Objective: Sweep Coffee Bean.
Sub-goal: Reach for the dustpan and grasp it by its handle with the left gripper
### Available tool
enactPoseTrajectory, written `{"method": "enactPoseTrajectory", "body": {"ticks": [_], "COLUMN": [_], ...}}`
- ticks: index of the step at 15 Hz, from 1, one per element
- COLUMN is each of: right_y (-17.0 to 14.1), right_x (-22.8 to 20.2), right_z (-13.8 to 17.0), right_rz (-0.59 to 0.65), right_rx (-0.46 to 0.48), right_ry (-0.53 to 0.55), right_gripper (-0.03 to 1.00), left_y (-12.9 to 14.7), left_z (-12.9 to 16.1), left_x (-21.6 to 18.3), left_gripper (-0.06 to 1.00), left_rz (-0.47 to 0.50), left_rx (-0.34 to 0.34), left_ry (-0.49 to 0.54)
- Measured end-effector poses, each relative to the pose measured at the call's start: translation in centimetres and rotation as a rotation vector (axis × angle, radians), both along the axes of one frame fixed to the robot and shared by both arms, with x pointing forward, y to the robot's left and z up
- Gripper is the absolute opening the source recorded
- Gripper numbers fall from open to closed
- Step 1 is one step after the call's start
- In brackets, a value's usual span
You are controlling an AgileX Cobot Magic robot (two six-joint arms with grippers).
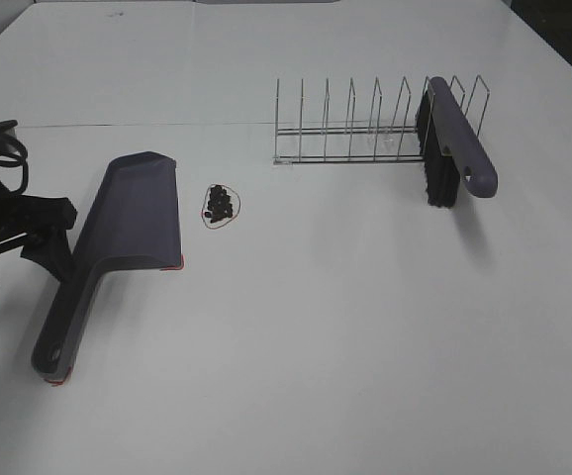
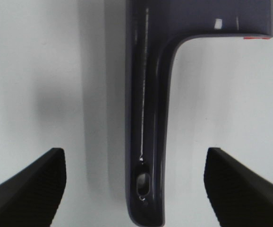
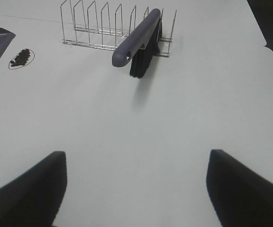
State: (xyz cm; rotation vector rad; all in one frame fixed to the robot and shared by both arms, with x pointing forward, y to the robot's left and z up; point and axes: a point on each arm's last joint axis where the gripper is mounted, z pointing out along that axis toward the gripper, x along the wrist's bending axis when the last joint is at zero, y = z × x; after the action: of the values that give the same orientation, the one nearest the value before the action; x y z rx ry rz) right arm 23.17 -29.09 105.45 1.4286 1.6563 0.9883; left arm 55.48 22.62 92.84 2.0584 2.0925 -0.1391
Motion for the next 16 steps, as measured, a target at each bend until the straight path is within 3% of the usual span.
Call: {"method": "enactPoseTrajectory", "body": {"ticks": [7,16], "right_y": [0.0,0.0], "right_x": [0.0,0.0], "right_z": [0.0,0.0], "right_rz": [0.0,0.0], "right_rx": [0.0,0.0], "right_ry": [0.0,0.0], "right_gripper": [0.75,0.75], "left_y": [-1.5,-3.1], "left_z": [-3.0,-5.8], "left_x": [0.9,1.5], "left_gripper": [0.74,0.7], "left_rz": [-0.008,-0.032], "left_rx": [0.032,0.061], "left_ry": [0.075,0.056]}}
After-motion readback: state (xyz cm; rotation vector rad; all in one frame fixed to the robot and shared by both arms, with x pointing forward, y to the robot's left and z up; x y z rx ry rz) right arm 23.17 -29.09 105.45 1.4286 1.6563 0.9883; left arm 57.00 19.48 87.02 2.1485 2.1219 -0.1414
